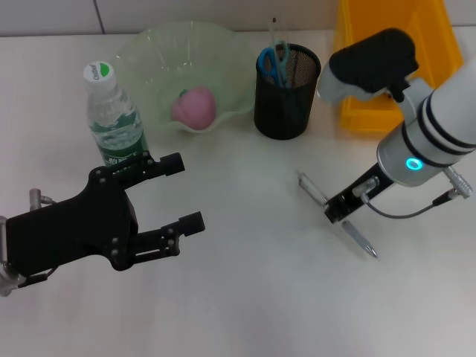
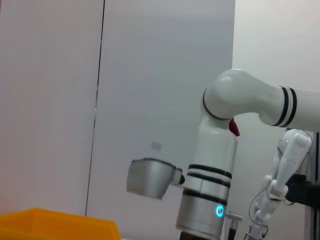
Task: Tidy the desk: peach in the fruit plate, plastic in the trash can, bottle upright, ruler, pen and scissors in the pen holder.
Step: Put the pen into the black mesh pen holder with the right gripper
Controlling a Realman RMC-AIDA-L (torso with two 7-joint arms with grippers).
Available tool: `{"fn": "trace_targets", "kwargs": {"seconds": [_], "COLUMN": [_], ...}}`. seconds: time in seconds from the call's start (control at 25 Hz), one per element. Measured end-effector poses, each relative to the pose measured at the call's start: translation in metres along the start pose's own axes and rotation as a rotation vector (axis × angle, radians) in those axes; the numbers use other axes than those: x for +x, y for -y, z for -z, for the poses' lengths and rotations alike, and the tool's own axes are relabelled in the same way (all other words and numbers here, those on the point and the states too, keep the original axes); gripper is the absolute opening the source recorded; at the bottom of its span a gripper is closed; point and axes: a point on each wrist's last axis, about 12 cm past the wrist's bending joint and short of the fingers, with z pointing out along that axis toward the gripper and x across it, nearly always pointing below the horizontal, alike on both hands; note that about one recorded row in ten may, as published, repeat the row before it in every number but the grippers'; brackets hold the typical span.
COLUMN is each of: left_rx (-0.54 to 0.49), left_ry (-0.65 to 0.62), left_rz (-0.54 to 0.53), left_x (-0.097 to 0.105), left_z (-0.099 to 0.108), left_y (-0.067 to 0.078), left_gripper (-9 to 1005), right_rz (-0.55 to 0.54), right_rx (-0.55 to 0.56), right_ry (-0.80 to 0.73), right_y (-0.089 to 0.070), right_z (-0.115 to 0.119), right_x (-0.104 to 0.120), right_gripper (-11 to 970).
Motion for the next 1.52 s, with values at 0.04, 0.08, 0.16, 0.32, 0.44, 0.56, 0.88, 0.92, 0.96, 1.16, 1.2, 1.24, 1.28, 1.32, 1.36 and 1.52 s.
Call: {"fn": "trace_targets", "kwargs": {"seconds": [0.04, 0.08, 0.16, 0.32, 0.44, 0.56, 0.88, 0.92, 0.96, 1.16, 1.2, 1.24, 1.28, 1.32, 1.36, 1.52], "left_rx": [-0.001, -0.001, -0.002, -0.002, -0.003, -0.003, -0.003, -0.003, -0.003, -0.003, -0.003, -0.002, -0.002, -0.001, 0.0, 0.006], "left_ry": [0.002, 0.002, 0.003, 0.004, 0.005, 0.005, 0.005, 0.005, 0.005, 0.005, 0.005, 0.005, 0.005, 0.006, 0.006, 0.006], "left_rz": [0.001, 0.001, 0.0, 0.001, 0.0, -0.001, -0.002, -0.001, -0.001, 0.003, 0.004, 0.004, 0.004, 0.004, 0.004, 0.005], "left_x": [0.0, 0.0, 0.0, 0.0, -0.001, -0.001, -0.001, -0.001, -0.001, -0.001, -0.001, -0.002, -0.002, -0.002, -0.002, -0.002], "left_z": [0.0, 0.0, 0.001, 0.001, 0.001, 0.001, -0.001, -0.001, -0.001, -0.002, -0.002, -0.002, -0.002, -0.002, -0.002, -0.003], "left_y": [0.0, 0.0, 0.0, 0.0, 0.0, 0.0, -0.002, -0.002, -0.002, -0.002, -0.002, -0.002, -0.002, -0.002, -0.002, -0.002], "left_gripper": [809, 809, 808, 808, 808, 808, 808, 808, 808, 809, 809, 809, 809, 809, 809, 809], "right_rz": [0.001, 0.001, -0.006, -0.001, 0.023, 0.034, 0.163, 0.177, 0.177, 0.156, 0.157, 0.165, 0.165, 0.181, 0.181, 0.202], "right_rx": [-0.007, -0.007, -0.015, 0.002, 0.051, 0.088, 0.159, 0.178, 0.182, 0.216, 0.224, 0.24, 0.24, 0.245, 0.245, 0.257], "right_ry": [0.047, 0.047, 0.095, 0.238, 0.438, 0.599, 1.022, 1.042, 1.04, 1.016, 1.014, 1.008, 1.008, 1.008, 1.008, 1.022], "right_y": [-0.001, -0.001, 0.0, 0.004, 0.007, 0.01, 0.017, 0.017, 0.017, 0.019, 0.018, 0.015, 0.015, 0.01, 0.01, 0.0], "right_z": [0.009, 0.009, 0.019, 0.043, 0.066, 0.081, 0.066, 0.05, 0.043, 0.016, 0.012, 0.003, 0.003, -0.002, -0.002, -0.007], "right_x": [0.0, 0.0, 0.0, -0.001, 0.0, 0.0, -0.004, -0.006, -0.007, -0.01, -0.011, -0.013, -0.013, -0.016, -0.016, -0.017], "right_gripper": [117, 117, 117, 117, 117, 116, 116, 116, 116, 117, 117, 117, 117, 117, 117, 117]}}
